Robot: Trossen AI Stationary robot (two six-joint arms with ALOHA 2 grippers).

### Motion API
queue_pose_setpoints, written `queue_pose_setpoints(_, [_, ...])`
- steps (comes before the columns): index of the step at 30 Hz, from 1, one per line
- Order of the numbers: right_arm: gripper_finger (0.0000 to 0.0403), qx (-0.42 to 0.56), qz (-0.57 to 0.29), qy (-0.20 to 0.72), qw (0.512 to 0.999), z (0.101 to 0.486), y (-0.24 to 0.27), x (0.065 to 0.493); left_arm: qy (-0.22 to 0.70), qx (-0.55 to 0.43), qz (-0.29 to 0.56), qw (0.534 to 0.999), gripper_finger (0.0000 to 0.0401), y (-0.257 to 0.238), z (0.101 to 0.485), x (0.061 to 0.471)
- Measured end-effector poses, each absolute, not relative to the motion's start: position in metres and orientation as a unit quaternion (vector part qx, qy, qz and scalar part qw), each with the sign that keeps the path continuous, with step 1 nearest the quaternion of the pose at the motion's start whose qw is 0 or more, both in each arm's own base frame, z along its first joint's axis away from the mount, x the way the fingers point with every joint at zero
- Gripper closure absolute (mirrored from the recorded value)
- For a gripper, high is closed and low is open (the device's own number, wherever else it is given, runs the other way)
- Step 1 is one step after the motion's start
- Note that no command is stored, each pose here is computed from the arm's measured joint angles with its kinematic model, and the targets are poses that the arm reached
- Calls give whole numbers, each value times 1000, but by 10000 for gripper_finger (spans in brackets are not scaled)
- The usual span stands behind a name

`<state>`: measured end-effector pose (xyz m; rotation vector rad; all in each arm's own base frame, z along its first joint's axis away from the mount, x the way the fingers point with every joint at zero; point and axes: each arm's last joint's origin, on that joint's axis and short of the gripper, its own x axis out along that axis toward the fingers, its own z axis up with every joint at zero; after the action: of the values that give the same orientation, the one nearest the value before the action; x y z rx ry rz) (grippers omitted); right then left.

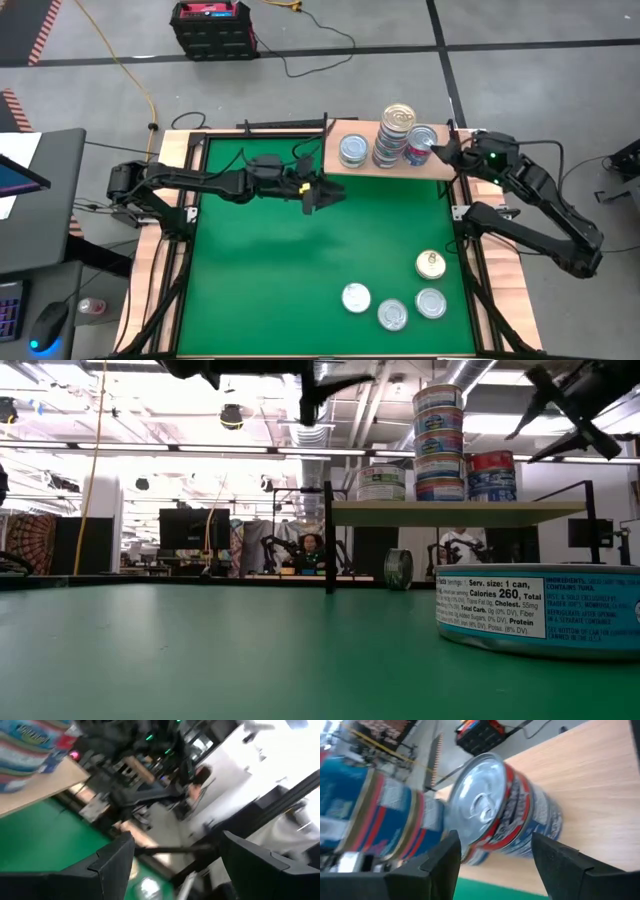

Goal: Stack canned seafood by type on shelf
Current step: Stack the light blue tuna can on top of the colored tuna cans

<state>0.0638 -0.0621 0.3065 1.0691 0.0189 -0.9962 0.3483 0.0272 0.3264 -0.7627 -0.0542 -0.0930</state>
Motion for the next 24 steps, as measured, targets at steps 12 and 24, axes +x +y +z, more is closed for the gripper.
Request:
queue_pose_setpoints(12, [138,477,-254,52,840,329,-38,76,154,-151,-101,971,140,-63,283,349])
queue_pose_setpoints(24, [138,371,-211,15,905,362,-22,80,174,-218,-65,958,145,-90,268,352])
